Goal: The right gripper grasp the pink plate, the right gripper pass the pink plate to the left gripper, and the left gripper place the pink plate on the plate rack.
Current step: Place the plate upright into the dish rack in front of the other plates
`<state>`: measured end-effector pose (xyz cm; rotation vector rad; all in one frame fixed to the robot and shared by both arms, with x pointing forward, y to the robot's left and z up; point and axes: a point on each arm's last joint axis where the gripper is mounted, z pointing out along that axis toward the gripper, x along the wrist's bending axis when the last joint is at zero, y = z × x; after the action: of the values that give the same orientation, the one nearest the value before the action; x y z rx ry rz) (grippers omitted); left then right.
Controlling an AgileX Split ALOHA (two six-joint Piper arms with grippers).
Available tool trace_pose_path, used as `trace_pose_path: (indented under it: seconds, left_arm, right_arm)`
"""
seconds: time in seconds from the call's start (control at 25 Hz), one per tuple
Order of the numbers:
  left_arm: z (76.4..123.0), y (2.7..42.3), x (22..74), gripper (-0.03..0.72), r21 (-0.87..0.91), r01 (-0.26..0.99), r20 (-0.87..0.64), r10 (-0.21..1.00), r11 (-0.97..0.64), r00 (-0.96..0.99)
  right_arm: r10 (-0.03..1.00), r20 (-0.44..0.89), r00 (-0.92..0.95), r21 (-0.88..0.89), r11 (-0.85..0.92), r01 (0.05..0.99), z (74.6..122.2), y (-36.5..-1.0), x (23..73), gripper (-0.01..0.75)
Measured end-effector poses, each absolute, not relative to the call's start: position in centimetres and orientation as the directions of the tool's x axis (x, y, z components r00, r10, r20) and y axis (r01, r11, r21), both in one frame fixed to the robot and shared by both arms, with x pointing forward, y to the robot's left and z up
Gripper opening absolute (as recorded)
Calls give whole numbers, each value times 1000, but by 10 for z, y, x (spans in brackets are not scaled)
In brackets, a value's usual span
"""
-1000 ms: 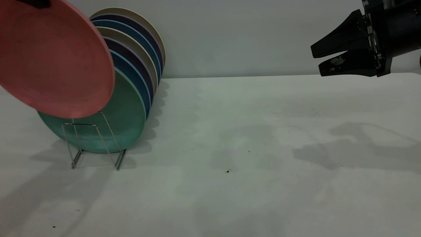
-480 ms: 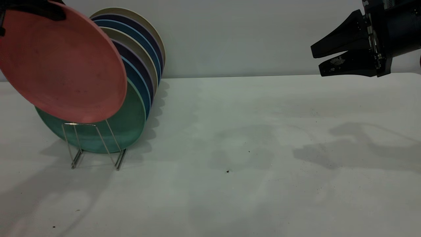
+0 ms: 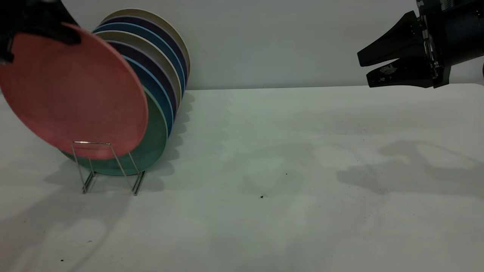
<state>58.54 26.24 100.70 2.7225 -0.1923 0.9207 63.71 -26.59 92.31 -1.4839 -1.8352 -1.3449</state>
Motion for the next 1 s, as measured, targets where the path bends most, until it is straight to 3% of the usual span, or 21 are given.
trace_pose_path:
  seconds: [0.28,0.64,1.0]
  left_arm:
    - [1003,263,586,127,221,-178,604,-9,-959,797]
    - [1004,262,586,401,312,-66,567,130,-948,813]
    - [1025,262,578,443,404,32,555,273,-914,786]
  right_arm:
    - [501,794,-343,416,-37,909,923,-266,637,474]
    - [501,794,-343,416,-37,909,923,-266,637,474]
    - [500,796,-342,416,-41,908,923,-266,637,474]
